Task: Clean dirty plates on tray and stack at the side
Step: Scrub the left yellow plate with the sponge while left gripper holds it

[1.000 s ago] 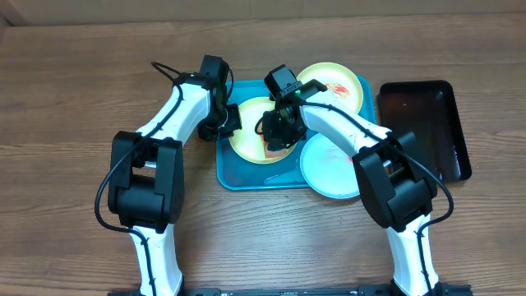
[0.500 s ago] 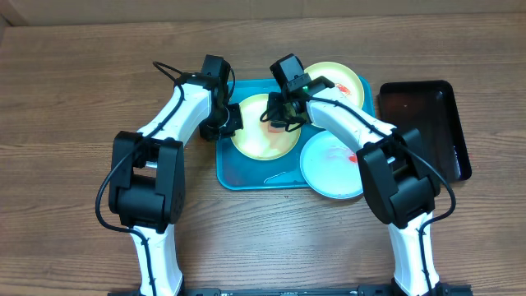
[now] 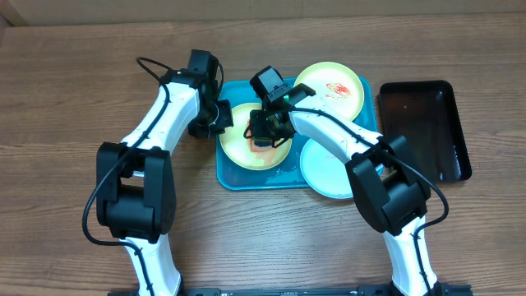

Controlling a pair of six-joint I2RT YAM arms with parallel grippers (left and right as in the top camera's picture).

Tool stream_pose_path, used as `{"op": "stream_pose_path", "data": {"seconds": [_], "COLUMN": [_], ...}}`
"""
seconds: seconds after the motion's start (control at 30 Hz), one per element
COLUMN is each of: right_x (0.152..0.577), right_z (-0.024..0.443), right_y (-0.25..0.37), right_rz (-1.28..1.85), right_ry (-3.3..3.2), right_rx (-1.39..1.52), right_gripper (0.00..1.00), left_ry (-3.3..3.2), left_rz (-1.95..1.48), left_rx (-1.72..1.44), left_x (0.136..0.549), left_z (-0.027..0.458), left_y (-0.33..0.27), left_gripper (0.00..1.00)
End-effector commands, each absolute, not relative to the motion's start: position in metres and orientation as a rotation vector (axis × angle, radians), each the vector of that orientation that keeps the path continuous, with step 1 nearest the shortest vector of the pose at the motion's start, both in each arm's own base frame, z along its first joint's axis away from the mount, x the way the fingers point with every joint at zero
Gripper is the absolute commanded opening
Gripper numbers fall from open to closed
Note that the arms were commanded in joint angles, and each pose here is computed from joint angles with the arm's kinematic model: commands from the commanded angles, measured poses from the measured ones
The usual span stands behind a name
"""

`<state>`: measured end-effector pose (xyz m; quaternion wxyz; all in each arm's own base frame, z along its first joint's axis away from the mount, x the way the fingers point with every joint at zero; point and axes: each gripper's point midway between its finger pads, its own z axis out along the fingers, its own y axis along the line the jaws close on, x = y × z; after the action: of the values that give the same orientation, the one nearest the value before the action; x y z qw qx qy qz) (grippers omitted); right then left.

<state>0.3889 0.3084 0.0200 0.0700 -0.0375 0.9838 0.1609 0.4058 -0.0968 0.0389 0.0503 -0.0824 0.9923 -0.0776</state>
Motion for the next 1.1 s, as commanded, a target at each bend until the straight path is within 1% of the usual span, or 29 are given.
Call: {"op": "stream_pose_path", "data": {"seconds": [0.0,0.17,0.3,0.47,0.6,0.73,0.83,1.07], "right_x": [0.381,0.411,0.426,0.414,0.418,0.420,0.416,0.385], "right_z": [0.000,0.000,0.004,0.001,0.003,0.006,0.010,0.016], "right_y": [0.286,0.254,0.252,0.248,0.254,0.270,0.292,0.337], "right_rz": [0.385,0.321,0.366,0.350,0.379,0.427,0.522,0.683], "right_ry": [3.037,2.977,2.931,2.983,2.962,2.923,2.905,2.929], "right_rx": [-0.023,0.077,0.008,0.006,-0.003,-0.044,-0.097,-0.207], "right_gripper": [0.04,0.04,0.04,0.04,0.04,0.04,0.04,0.04], "left_ry": [2.953,2.938,2.918,2.903,2.898,2.919,2.931,2.917], "left_rz": [-0.257,-0.152,-0.148,-0.118,-0.123,-0.126,-0.172,-0.215], "left_rx": [-0.225,-0.245,-0.242,-0.264,-0.270,-0.243,-0.206,-0.202], "left_x": [0.414,0.417,0.421,0.424,0.423,0.416,0.411,0.410], "left_z": [0.061,0.060,0.061,0.060,0.053,0.046,0.042,0.037], "left_y": [-0.099,-0.086,-0.086,-0.082,-0.083,-0.090,-0.104,-0.119], "left_gripper": [0.04,0.04,0.04,0.04,0.04,0.04,0.04,0.04]}}
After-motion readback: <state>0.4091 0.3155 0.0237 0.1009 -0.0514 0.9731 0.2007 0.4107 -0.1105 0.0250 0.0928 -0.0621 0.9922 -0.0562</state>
